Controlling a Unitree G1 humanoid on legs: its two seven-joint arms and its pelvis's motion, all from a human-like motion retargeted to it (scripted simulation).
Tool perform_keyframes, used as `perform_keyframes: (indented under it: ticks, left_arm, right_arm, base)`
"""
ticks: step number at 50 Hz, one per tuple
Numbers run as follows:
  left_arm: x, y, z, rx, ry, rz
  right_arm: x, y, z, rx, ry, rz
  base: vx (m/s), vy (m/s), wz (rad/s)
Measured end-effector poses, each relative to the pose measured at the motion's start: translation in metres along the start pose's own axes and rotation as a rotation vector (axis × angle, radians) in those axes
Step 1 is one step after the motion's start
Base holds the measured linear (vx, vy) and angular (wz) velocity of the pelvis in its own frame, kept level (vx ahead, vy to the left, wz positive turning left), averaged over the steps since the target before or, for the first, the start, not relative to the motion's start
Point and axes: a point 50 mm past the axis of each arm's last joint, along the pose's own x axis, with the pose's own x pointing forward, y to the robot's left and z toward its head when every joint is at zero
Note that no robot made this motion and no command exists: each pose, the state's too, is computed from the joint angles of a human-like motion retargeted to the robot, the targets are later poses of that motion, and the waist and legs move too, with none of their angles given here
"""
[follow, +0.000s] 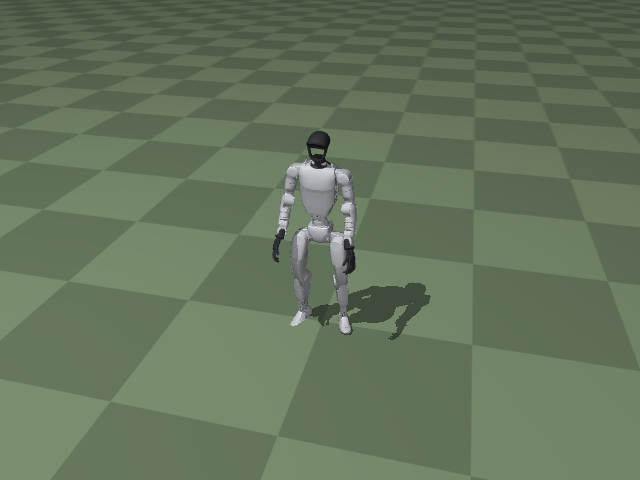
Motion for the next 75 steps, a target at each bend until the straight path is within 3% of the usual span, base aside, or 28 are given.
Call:
perform_keyframes:
  ticks: [11,28,45,75]
  left_arm:
    - [0.004,-0.004,0.017,0.025,-0.063,-0.035]
    - [-0.005,-0.013,-0.007,0.022,0.02,-0.063]
    - [0.001,-0.006,0.01,0.012,-0.038,-0.054]
    - [-0.003,-0.007,-0.002,-0.009,0.0,-0.066]
  right_arm:
    - [-0.007,0.009,-0.023,-0.041,0.064,0.039]
    - [0.001,-0.007,0.005,-0.022,-0.032,-0.01]
    - [-0.008,0.012,-0.024,-0.043,0.071,0.053]
    - [0.0,-0.003,-0.003,-0.044,-0.004,0.004]
  base:
    - [0.0,0.0,0.15]
    - [0.0,0.0,0.0]
    - [0.0,0.0,0.04]
    - [0.0,0.0,0.0]
